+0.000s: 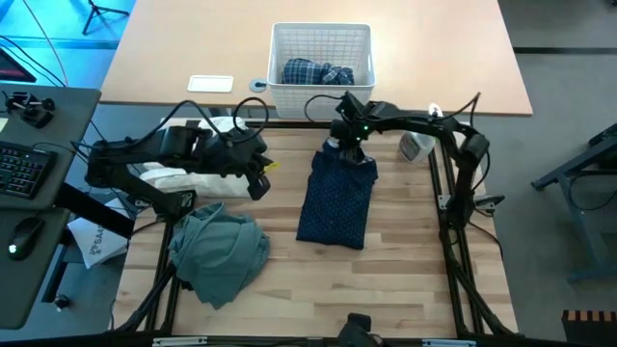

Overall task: Fold Laundry from Bin
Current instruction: Fold the dark blue polo

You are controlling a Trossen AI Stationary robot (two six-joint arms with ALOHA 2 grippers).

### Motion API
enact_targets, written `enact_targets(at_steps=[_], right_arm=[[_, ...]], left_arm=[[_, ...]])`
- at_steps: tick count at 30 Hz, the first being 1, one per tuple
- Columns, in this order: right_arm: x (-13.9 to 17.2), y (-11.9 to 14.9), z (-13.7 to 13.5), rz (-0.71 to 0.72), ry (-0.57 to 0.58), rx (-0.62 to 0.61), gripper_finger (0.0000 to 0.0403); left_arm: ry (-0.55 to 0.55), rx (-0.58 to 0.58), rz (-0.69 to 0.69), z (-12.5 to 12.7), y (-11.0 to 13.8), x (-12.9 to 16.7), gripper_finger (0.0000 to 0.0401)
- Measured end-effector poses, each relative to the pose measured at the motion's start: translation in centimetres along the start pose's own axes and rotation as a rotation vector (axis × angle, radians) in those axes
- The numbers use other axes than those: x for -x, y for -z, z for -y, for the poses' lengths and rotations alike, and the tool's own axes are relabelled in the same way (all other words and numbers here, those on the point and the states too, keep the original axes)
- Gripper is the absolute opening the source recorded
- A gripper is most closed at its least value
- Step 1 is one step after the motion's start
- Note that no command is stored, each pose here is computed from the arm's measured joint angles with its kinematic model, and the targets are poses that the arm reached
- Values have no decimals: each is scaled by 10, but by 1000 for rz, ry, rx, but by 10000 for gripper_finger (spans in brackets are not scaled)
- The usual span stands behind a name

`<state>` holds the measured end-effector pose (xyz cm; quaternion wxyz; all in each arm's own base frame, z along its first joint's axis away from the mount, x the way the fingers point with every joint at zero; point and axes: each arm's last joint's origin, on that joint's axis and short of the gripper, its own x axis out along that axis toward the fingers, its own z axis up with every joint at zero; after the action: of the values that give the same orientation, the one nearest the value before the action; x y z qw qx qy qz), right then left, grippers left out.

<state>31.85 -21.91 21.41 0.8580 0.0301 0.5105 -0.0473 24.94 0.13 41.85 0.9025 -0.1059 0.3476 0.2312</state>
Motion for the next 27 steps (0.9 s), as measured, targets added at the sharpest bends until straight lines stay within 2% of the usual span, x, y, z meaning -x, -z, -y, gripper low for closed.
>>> enact_targets(at_steps=[3, 5, 7, 8, 12, 14, 17, 19, 22, 24, 25, 27], right_arm=[[-4, 1, 1, -7, -4, -24, 100], [4, -2, 0, -9, -13, -47, 137], [22, -9, -2, -7, 0, -75, 167], [35, -13, -2, -1, 42, -95, 179], [84, -23, -8, 31, 115, -172, 200], [104, -25, -14, 104, 25, -194, 197], [112, -18, -30, 200, -265, -189, 177], [96, -6, -40, 165, -391, -225, 153], [55, 17, -50, 78, -424, -300, 110], [30, 28, -48, 85, -337, -344, 78], [18, 33, -44, 81, -215, -385, 62], [4, 46, -30, 54, 129, -533, 30]], left_arm=[[13, -10, -5, -1, 0, 0, 0], [13, -10, -6, -1, 0, 0, 0], [13, -17, -6, -1, -1, 0, 0], [14, -24, -6, -1, 0, 0, 0], [13, -54, -11, -3, -1, -1, 0], [-2, -49, -17, -8, -2, -2, 0], [-26, -59, -17, -15, -5, -5, 0], [-35, -75, -17, -18, -6, -6, 0], [-37, -77, -20, -21, -7, -7, 0], [-40, -73, -19, -22, -7, -7, 0], [-40, -71, -18, -22, -7, -7, 0], [-42, -70, -19, -23, -7, -7, 0]])
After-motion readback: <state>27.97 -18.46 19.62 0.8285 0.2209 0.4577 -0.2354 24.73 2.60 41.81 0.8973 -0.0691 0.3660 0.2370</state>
